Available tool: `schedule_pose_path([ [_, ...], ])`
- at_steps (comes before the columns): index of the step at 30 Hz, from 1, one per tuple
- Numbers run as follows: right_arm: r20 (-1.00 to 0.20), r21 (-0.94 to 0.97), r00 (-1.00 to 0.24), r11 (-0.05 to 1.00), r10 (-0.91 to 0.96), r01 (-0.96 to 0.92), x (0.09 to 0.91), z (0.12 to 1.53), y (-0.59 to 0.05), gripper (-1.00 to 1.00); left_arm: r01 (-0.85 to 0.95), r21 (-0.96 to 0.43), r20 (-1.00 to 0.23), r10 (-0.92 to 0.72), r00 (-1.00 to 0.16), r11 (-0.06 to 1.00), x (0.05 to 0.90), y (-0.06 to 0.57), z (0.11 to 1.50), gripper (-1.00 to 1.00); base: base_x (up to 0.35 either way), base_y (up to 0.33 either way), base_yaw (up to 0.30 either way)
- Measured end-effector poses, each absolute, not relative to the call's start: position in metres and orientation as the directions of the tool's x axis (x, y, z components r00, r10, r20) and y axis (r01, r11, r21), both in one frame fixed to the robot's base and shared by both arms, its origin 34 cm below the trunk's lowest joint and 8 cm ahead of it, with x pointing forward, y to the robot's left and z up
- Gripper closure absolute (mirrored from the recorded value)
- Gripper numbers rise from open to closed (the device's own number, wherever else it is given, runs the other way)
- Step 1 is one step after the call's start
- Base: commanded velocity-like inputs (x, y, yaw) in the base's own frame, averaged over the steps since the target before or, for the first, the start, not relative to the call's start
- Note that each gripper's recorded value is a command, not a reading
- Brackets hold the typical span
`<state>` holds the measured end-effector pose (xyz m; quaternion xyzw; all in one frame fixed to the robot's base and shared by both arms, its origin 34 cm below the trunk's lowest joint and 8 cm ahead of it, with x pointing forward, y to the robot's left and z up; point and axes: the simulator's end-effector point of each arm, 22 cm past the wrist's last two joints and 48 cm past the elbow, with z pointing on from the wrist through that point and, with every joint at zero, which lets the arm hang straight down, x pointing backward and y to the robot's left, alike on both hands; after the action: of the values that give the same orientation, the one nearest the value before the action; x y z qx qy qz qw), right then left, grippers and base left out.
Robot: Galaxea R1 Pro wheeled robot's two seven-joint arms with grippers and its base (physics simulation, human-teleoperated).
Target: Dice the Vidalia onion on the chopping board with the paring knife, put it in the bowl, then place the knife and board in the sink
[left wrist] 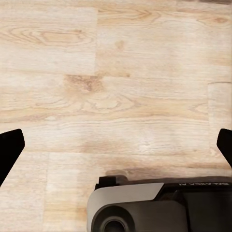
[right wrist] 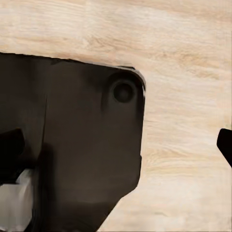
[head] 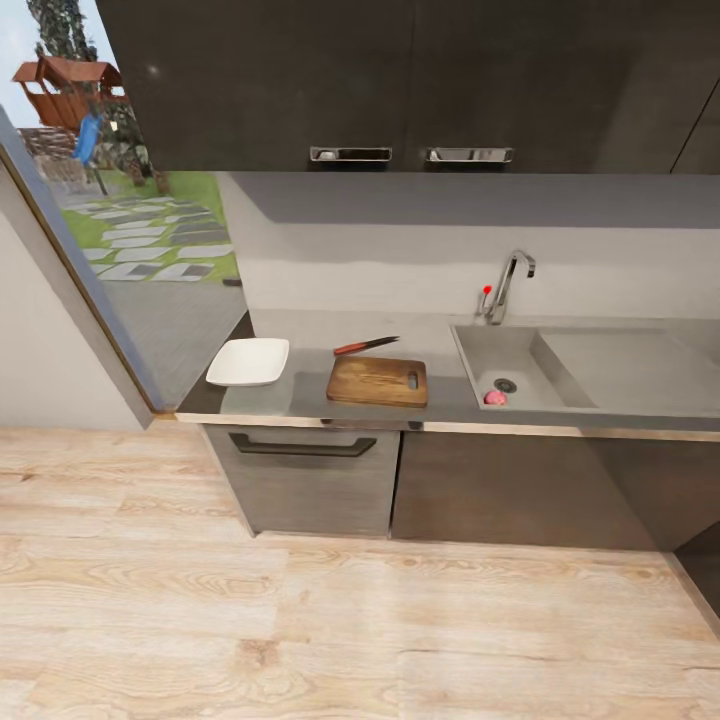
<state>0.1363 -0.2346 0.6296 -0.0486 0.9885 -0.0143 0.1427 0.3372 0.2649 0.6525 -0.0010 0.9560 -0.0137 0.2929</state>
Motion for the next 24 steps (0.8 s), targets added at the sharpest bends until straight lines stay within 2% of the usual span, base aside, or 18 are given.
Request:
schedule_pose_path([
  [3,-0.235,-0.012,-0.967,0.995,-0.098,-0.098,0.096,0.636,-0.229,-1.00,0.006,-0.027,-0.560,-0.010,-0.829,1.000,0.337,0.265,0.652,-1.00,0.000,0.000,0.000],
  [7,-0.240,-0.025,-0.966,0.995,-0.095,-0.092,0.093,0.638,-0.239,-1.00,0.006,-0.027,-0.560,-0.010,-0.829,1.000,0.337,0.265,0.652,-1.00,0.000,0.000,0.000],
  [12,-0.395,-0.109,-0.913,0.992,-0.104,-0.066,0.178,0.640,-0.268,-1.00,0.006,-0.027,-0.560,-0.010,-0.829,1.000,0.337,0.265,0.652,-1.00,0.000,0.000,0.000],
  [14,-0.472,-0.153,-0.875,0.987,-0.113,-0.045,0.252,0.648,-0.279,-1.00,0.007,-0.027,-0.560,-0.009,-0.828,1.000,0.337,0.265,0.653,-1.00,0.000,0.000,0.000],
  [17,-0.532,-0.168,-0.839,0.985,-0.113,-0.026,0.316,0.668,-0.281,-1.00,0.007,-0.027,-0.561,-0.009,-0.828,1.000,0.337,0.265,0.653,-1.00,0.000,0.000,0.000],
  [21,-0.642,-0.174,-0.763,0.984,-0.076,0.049,0.382,0.704,-0.294,-1.00,0.007,-0.027,-0.562,-0.009,-0.827,1.000,0.338,0.265,0.653,-1.00,0.000,0.000,0.000],
  [24,-0.679,-0.172,-0.733,0.979,-0.037,0.110,0.399,0.718,-0.309,-1.00,0.007,-0.026,-0.562,-0.009,-0.827,1.000,0.338,0.265,0.653,-1.00,0.000,0.000,0.000],
])
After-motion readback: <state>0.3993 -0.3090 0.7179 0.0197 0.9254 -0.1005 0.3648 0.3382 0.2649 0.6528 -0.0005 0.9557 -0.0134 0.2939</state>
